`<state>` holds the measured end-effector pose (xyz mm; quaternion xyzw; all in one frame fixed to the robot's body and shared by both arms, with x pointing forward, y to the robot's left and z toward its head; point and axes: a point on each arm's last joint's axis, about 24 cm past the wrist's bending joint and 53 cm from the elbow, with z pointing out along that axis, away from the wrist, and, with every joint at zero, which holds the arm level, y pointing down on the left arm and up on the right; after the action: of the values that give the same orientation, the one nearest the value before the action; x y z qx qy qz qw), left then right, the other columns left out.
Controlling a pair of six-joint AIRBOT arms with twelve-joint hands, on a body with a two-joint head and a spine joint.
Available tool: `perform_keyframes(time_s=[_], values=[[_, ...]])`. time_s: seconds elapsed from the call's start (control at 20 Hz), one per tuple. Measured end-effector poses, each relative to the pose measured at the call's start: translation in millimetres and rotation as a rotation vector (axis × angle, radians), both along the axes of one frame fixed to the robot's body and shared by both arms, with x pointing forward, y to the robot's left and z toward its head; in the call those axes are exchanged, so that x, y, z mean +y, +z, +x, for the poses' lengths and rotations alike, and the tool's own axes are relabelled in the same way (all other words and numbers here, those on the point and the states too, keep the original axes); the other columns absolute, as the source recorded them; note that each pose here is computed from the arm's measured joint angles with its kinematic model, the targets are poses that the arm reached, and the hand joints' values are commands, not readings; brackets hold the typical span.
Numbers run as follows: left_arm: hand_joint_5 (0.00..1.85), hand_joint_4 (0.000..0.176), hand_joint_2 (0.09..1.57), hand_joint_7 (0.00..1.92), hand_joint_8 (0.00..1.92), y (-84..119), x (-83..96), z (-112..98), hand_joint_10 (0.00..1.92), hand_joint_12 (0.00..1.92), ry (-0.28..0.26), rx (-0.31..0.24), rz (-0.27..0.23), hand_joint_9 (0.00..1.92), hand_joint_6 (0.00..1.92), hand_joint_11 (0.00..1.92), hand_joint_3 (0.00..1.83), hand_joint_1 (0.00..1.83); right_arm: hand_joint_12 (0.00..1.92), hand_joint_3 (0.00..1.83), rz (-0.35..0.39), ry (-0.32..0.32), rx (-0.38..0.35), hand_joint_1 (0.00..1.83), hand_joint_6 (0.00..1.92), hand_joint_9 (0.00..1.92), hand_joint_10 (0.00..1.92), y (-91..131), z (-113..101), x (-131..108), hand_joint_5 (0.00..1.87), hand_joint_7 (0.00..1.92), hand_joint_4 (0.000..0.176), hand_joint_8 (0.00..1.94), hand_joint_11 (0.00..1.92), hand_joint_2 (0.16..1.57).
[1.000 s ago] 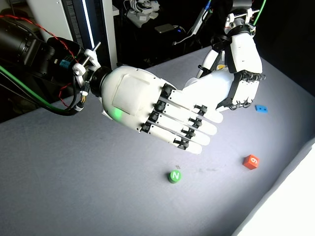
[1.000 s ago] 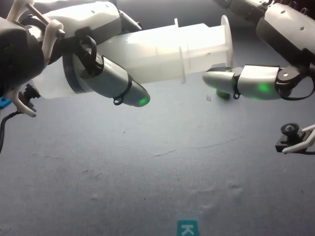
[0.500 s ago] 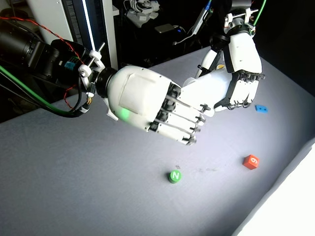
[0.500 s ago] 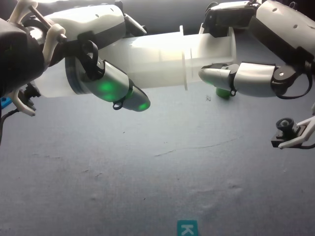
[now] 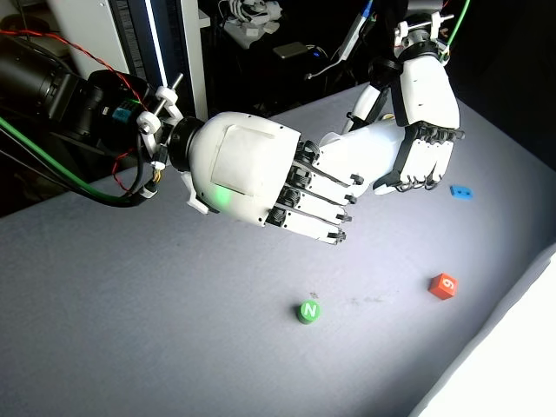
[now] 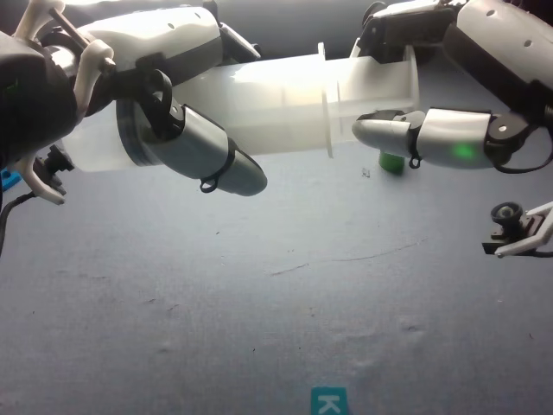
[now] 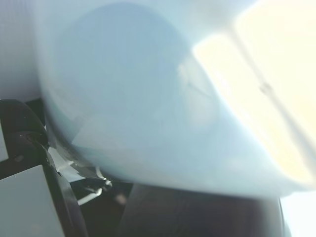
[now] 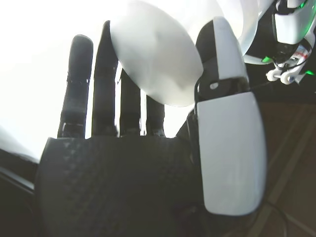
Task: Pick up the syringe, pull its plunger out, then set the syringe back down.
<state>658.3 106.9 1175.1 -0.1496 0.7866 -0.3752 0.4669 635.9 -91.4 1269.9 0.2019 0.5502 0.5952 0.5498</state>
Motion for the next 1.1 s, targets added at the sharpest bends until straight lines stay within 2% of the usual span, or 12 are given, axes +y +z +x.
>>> perform_keyframes(time_s=[0.05,0.1,0.25,0.3,0.4,0.45,0.5,0.75,0.95,1.1], values=[[0.98,0.000,1.13,0.93,1.16,0,-0.8,-1,1.32,1.18,-0.002,0.001,-0.002,0.81,0.80,0.54,0.00,1.37,1.69,0.00,-0.002,-0.001,-0.002,1.32,1.13,0.65,1.50,1,-1,-1,0.79,0.89,0.000,1.28,0.22,1.20],[0.95,0.000,1.15,0.91,1.21,1,-1.2,-1,1.36,1.20,-0.003,0.000,-0.003,0.78,0.84,0.53,0.00,1.36,1.70,0.00,-0.002,-0.002,-0.002,1.23,1.13,0.63,1.39,1,-1,-2,0.81,0.88,0.000,1.32,0.21,1.19],[0.94,0.000,1.15,0.91,1.21,4,-3.1,-1,1.38,1.23,-0.007,-0.006,-0.007,0.78,0.85,0.52,0.00,1.36,1.68,0.00,-0.006,-0.012,-0.016,1.22,1.04,0.67,1.29,3,-1,-7,0.87,0.92,0.000,1.26,0.24,1.16],[0.94,0.000,1.15,0.90,1.21,4,-3.8,-1,1.37,1.23,-0.009,-0.006,-0.007,0.78,0.85,0.52,0.00,1.36,1.68,0.00,-0.007,-0.014,-0.015,1.33,1.08,0.68,1.46,2,-1,-8,0.84,0.92,0.000,1.22,0.24,1.18],[0.95,0.000,1.15,0.90,1.22,4,-4.4,-2,1.38,1.23,-0.011,-0.004,-0.009,0.78,0.83,0.52,0.00,1.36,1.71,0.00,-0.008,-0.015,-0.016,1.35,1.14,0.65,1.54,3,-2,-10,0.80,0.88,0.000,1.28,0.23,1.20],[0.96,0.000,1.15,0.90,1.23,5,-4.9,-2,1.36,1.22,-0.012,-0.006,-0.011,0.79,0.81,0.53,0.00,1.37,1.70,0.00,-0.009,-0.018,-0.022,1.24,1.07,0.65,1.39,4,-2,-11,0.85,0.89,0.000,1.30,0.25,1.18],[0.96,0.000,1.15,0.90,1.23,5,-5.0,-2,1.36,1.21,-0.012,-0.006,-0.012,0.79,0.80,0.53,0.00,1.37,1.70,0.00,-0.010,-0.021,-0.026,1.21,1.07,0.64,1.33,6,-2,-13,0.85,0.89,0.000,1.31,0.22,1.18],[0.97,0.000,1.14,0.92,1.19,6,-6.8,-3,1.33,1.18,-0.016,-0.002,-0.020,0.81,0.82,0.53,0.00,1.37,1.69,0.00,-0.020,-0.031,-0.034,1.21,1.10,0.67,1.30,7,-2,-20,0.84,0.91,0.000,1.27,0.24,1.17],[0.94,0.000,1.15,0.89,1.23,6,-5.6,-2,1.34,1.18,-0.011,-0.004,-0.019,0.79,0.88,0.53,0.00,1.36,1.70,0.00,-0.028,-0.050,-0.031,1.22,1.06,0.69,1.30,7,0,-29,0.86,0.93,0.000,1.26,0.26,1.16],[0.94,0.000,1.16,0.88,1.31,6,-4.7,-1,1.34,1.16,-0.008,-0.006,-0.017,0.78,0.83,0.56,0.00,1.36,1.69,0.00,-0.033,-0.065,-0.032,1.22,1.05,0.69,1.30,9,2,-37,0.87,0.93,0.000,1.25,0.28,1.16]])
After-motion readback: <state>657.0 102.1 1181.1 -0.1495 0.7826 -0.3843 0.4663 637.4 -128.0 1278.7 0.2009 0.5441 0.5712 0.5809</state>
